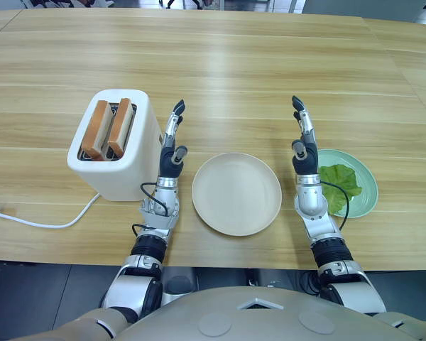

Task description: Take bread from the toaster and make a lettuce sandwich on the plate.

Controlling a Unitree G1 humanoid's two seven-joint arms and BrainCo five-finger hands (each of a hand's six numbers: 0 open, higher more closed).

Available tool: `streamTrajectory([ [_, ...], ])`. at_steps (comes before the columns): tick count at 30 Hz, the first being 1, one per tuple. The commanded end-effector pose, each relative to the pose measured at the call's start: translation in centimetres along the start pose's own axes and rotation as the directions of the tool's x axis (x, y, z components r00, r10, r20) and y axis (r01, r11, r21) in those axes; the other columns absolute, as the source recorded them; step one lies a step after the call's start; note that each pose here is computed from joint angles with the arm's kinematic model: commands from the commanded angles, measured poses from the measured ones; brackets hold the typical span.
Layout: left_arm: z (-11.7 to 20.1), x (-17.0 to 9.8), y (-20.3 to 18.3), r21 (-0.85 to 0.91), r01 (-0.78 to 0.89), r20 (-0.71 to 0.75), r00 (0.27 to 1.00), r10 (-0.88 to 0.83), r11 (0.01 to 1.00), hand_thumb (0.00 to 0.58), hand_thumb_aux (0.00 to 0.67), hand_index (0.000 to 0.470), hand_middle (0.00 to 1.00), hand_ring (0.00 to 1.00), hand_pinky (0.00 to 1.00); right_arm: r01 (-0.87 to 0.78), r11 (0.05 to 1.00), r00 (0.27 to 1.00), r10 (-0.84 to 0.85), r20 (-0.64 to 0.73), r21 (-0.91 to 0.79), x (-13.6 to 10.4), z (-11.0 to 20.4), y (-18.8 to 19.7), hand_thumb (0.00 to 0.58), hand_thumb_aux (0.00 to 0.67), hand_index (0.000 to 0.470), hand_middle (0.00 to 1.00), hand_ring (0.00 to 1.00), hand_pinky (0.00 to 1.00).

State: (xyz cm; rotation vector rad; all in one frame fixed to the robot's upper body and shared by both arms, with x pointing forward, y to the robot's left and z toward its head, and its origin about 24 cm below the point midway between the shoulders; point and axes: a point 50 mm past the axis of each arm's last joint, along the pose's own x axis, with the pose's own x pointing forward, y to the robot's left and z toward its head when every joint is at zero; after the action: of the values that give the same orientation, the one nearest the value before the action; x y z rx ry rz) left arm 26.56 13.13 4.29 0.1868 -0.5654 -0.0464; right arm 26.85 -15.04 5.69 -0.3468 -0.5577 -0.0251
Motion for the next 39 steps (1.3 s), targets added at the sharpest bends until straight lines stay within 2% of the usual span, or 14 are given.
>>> streamTrajectory([
  [1, 0.2, 0.0, 0.0, -0.009, 0.009, -0.003, 1.000, -0.009, 1.000, 0.000, 0.000, 0.000, 0.00, 0.00, 0.00, -0.012, 1.000, 1.000, 0.012, -0.013, -0.010, -0.1, -0.3, 0.2, 0.000, 0.000, 0.000, 0.00, 0.00, 0.00],
  [12, 1.0, -0.2, 0.4, -0.010, -0.003, 0.037, 0.999, 0.003, 1.000, 0.000, 0.000, 0.000, 0.00, 0.00, 0.00, -0.028, 1.000, 0.999, 0.028, -0.017, -0.010, -0.3, -0.2, 0.3, 0.000, 0.000, 0.000, 0.00, 0.00, 0.00],
  [16, 3.9, 0.4, 2.7, 0.046, -0.052, 0.168, 0.985, 0.043, 0.998, 0.000, 0.000, 0.000, 0.00, 0.00, 0.00, -0.036, 0.999, 0.999, 0.036, -0.011, -0.009, -0.2, -0.1, 0.5, 0.000, 0.000, 0.000, 0.00, 0.00, 0.00],
  [20, 7.1, 0.5, 7.2, 0.204, -0.163, 0.265, 0.958, 0.106, 0.965, 0.000, 0.000, 0.000, 0.00, 0.00, 0.00, -0.042, 0.999, 0.999, 0.042, -0.009, -0.009, -0.2, -0.1, 0.6, 0.000, 0.000, 0.000, 0.00, 0.00, 0.00],
  [25, 9.0, -0.3, 11.5, 0.439, -0.218, 0.260, 0.959, 0.109, 0.872, 0.000, 0.000, 0.000, 0.00, 0.00, 0.00, -0.052, 0.999, 0.999, 0.052, -0.011, -0.009, -0.2, -0.1, 0.7, 0.000, 0.000, 0.000, 0.00, 0.00, 0.00],
  [31, 9.6, -1.8, 16.0, 0.674, -0.233, 0.182, 0.972, 0.149, 0.701, 0.000, 0.000, 0.000, 0.00, 0.00, 0.00, -0.067, 0.998, 0.998, 0.067, -0.008, -0.004, -0.2, -0.1, 0.9, 0.000, 0.000, 0.000, 0.00, 0.00, 0.00],
  [39, 7.3, -3.3, 19.9, 0.853, -0.135, 0.010, 0.970, 0.242, 0.504, 0.000, 0.000, 0.000, 0.00, 0.00, 0.00, -0.071, 0.997, 0.997, 0.071, -0.011, -0.006, -0.2, -0.2, 0.9, 0.000, 0.000, 0.000, 0.00, 0.00, 0.00],
])
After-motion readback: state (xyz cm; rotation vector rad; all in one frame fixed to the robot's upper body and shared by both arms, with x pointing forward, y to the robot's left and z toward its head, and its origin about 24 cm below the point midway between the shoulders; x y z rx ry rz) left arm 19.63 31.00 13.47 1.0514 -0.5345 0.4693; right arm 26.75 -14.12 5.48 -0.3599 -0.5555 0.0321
